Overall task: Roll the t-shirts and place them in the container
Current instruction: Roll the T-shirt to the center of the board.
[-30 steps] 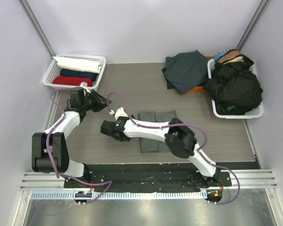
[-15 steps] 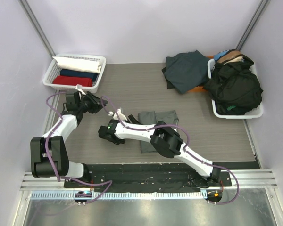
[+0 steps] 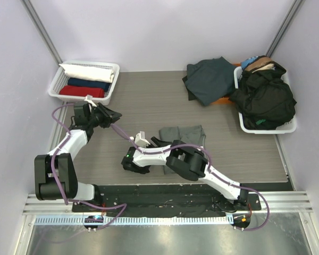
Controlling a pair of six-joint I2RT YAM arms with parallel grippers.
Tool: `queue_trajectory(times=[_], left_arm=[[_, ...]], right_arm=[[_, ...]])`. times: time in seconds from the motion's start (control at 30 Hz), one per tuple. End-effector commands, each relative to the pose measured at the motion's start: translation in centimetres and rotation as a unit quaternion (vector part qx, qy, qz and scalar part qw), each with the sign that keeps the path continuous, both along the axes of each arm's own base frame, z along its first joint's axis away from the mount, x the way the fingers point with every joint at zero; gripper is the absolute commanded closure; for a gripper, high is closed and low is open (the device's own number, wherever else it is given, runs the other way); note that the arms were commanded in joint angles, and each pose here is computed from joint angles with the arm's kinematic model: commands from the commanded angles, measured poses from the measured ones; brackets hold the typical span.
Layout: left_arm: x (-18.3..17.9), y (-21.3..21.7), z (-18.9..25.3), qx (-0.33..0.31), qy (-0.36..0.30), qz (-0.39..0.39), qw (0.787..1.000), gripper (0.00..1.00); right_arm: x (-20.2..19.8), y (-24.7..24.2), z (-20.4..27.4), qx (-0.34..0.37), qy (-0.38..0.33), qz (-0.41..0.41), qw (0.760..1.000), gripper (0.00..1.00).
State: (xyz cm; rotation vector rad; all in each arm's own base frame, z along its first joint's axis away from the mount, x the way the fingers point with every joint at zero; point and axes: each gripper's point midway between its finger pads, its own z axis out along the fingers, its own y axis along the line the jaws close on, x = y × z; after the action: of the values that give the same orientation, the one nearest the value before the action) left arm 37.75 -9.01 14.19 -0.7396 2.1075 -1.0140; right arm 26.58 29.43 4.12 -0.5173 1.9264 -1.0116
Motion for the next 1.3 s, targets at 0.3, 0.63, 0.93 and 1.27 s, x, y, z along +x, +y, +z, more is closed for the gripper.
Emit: queue_trajectory(times=[0.3,0.63,0.93,1.27], left_arm=[[0.4,0.0,0.4,-0.005,-0.017,-0.007,1.000,0.71],[0.5,-0.2,0.3,-0.002,-0.018,-0.011,1.000,0.72],[0.4,-0.3,0.0,0.007,-0.017,-0.010,1.000,0.72],[0.5,-1.6,-0.7,0.018,-0.012,-0.024,0.999,0.72]], right_arm=[[-1.9,-1.9,-1.8,0.043,0.031,-0.033,0.998,0.99],[-1.1,0.0,0.5,0.153,0.015,-0.003,0.988,0.99],[0.4,1.3,0.0,0.308,0.027,0.020,0.951,0.99],[0.0,1.6,1.8,0.461,0.058,0.069,0.883,0.99]])
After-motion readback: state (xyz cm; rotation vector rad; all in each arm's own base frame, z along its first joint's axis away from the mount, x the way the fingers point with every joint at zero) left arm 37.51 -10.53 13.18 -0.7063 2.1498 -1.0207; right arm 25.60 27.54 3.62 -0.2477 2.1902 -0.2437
